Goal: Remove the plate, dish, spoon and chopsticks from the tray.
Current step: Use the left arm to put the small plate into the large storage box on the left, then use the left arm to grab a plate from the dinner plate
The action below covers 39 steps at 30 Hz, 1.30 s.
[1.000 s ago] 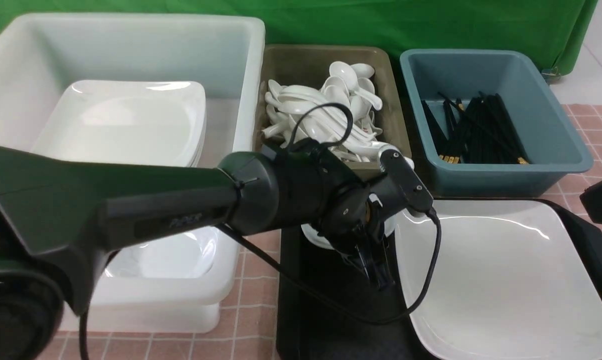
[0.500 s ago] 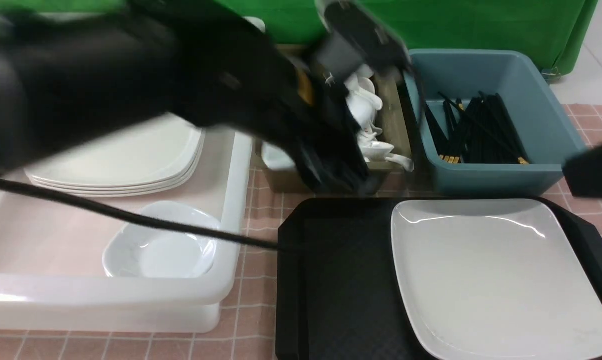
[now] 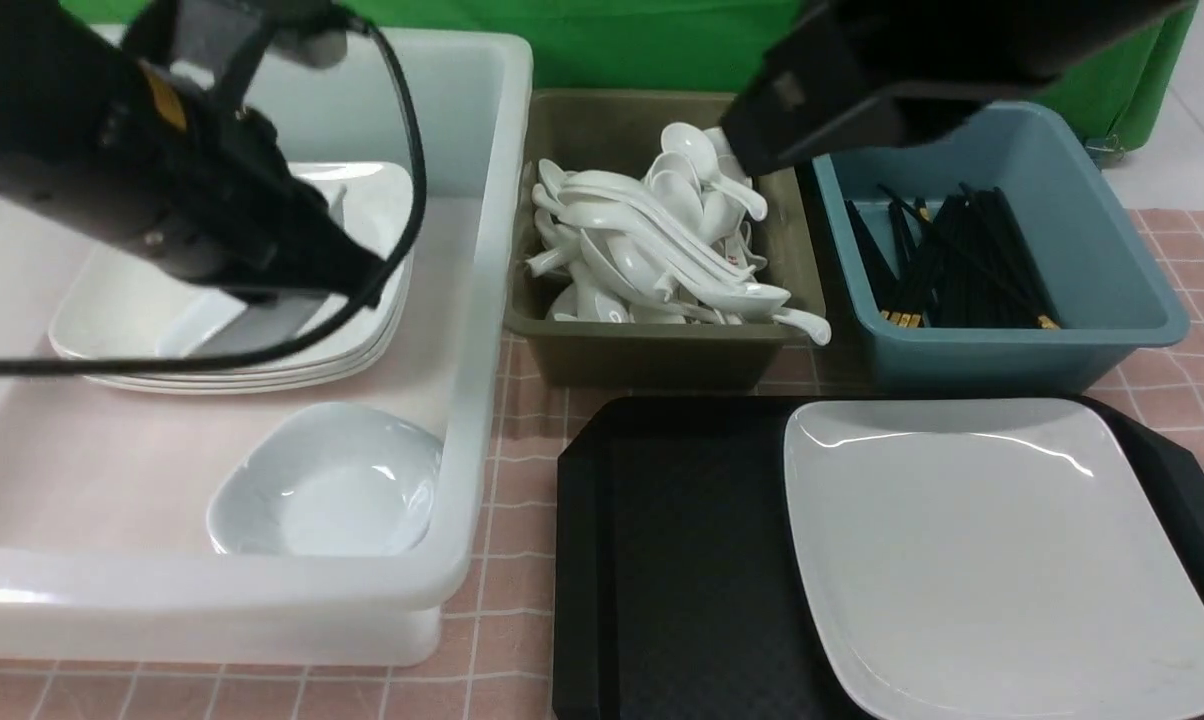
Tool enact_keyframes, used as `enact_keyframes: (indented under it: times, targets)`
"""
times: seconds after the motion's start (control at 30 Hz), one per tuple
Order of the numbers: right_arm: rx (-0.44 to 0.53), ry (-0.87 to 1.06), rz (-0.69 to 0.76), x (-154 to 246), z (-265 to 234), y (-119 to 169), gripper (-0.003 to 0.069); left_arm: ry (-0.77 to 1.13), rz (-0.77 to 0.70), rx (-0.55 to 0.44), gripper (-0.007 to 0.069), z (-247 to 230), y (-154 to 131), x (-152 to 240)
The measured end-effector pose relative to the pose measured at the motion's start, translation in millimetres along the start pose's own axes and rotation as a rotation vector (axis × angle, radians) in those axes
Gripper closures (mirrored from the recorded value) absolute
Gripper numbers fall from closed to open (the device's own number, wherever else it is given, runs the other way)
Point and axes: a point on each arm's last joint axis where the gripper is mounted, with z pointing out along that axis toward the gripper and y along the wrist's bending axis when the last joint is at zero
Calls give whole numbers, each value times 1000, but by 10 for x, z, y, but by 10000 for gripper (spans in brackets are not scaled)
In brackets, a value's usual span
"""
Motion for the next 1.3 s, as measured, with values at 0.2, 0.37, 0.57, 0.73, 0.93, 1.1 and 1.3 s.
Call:
enact_keyframes:
  times: [0.2, 0.37, 0.57, 0.73, 0.93, 1.1, 1.3]
  targets:
    - [-48, 40, -58, -38, 226, 183, 629, 71, -34, 39, 615, 331, -66, 220]
    - [-56, 35, -65, -43, 217, 219, 629, 115, -10, 64, 582, 504, -101, 315]
    - [-50, 31, -70, -46, 205, 217, 629, 106, -20, 75, 383, 560, -115, 319]
    - [50, 19, -99, -32, 94, 135, 629, 35, -81, 137, 183, 363, -158, 166]
    - [246, -64, -62, 44, -405, -211, 629, -93, -140, 234, 256, -25, -246, -112]
    - [348, -83, 34, 284, -751, -500, 629, -162, -82, 352, 519, -215, -572, -333]
    - [474, 26, 248, 1087, -967, -793, 629, -59, 53, 499, 627, 46, -1291, -576]
